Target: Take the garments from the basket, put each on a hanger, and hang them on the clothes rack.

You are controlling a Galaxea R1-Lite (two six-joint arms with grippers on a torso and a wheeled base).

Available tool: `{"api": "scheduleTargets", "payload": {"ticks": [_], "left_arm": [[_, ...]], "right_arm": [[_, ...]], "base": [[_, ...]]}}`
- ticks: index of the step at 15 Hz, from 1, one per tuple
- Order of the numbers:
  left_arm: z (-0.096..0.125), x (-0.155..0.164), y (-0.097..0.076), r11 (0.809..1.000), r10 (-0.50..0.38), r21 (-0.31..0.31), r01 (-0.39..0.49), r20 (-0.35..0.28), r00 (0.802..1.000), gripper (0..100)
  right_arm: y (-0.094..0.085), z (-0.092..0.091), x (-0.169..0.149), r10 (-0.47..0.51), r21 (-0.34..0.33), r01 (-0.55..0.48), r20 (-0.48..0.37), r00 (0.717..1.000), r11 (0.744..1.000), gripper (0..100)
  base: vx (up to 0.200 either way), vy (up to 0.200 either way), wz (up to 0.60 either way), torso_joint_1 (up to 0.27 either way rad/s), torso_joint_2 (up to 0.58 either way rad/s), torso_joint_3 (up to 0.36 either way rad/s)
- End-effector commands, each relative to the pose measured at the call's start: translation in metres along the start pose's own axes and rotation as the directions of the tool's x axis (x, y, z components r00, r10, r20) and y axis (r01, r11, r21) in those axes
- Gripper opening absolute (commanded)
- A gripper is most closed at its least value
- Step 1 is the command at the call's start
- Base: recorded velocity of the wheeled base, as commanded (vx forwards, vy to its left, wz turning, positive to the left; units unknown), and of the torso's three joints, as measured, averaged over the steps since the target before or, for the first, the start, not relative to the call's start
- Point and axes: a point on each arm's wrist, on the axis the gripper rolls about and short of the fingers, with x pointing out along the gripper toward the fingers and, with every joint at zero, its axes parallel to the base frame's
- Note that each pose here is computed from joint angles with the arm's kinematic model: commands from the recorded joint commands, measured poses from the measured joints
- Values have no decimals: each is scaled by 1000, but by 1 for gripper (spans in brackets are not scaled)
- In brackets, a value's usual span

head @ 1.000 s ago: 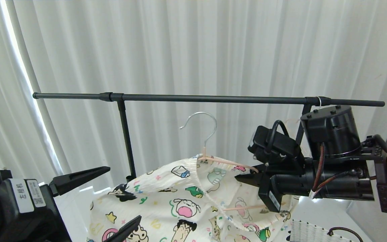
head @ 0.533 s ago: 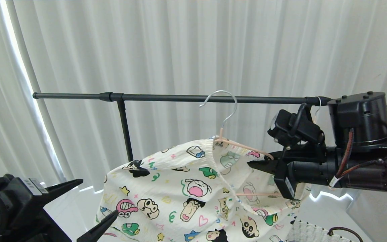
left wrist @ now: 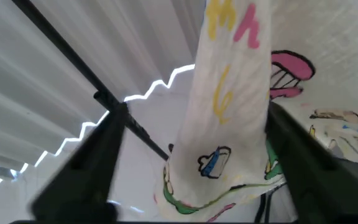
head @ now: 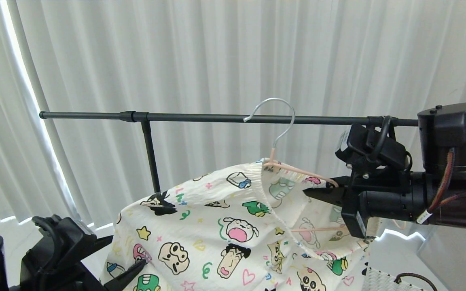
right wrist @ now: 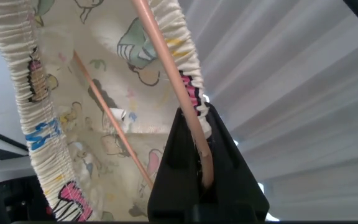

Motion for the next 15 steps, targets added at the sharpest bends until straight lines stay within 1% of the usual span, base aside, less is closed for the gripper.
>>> {"api": "scheduleTargets", "payload": {"ticks": [1, 3, 5, 6, 8, 10, 12, 13, 14, 15], "left_arm": [[-3, 5, 2, 1000, 1, -10, -1, -33, 999, 0], [-6, 6, 6, 999, 28, -28, -30, -55, 998, 0], [-12, 5, 16, 994, 88, -61, -94, -91, 992, 0], [-13, 5, 18, 992, 101, -68, -108, -97, 990, 0], [-19, 3, 25, 980, 164, -93, -178, -138, 977, 0], [-22, 4, 27, 968, 215, -90, -234, -180, 960, 0], [-22, 4, 27, 964, 232, -87, -252, -192, 954, 0], [-22, 3, 27, 964, 233, -86, -252, -188, 954, 0], [-20, 3, 25, 966, 228, -81, -244, -176, 958, 0], [-17, 1, 22, 970, 218, -73, -230, -147, 965, 0]], "right_arm": [[0, 0, -1, 0, -1, 0, 2, 1000, 1000, 0], [1, -2, -2, -1, 0, 1, -2, 1000, 1000, 0], [0, -4, -2, -7, 4, 7, -7, 1000, 1000, 0], [0, -3, -3, -11, 5, 11, -4, 1000, 1000, 0], [-2, -4, -4, -21, 10, 21, -5, 1000, 1000, 0], [-3, -4, -4, -25, 12, 25, -1, 1000, 1000, 0], [-4, -3, -4, -30, 11, 30, 3, 1000, 999, 0], [-4, -3, -4, -29, 11, 29, 4, 1000, 1000, 0], [-4, -3, -4, -29, 11, 29, 4, 1000, 1000, 0], [-4, -3, -4, -28, 13, 28, 2, 1000, 1000, 0]], "base": [[0, 0, 0, 0, 0, 0], [0, 0, 0, 0, 0, 0], [0, 0, 0, 0, 0, 0], [0, 0, 0, 0, 0, 0], [0, 0, 0, 0, 0, 0], [0, 0, 0, 0, 0, 0], [0, 0, 0, 0, 0, 0], [0, 0, 0, 0, 0, 0], [0, 0, 0, 0, 0, 0], [0, 0, 0, 0, 0, 0]]}}
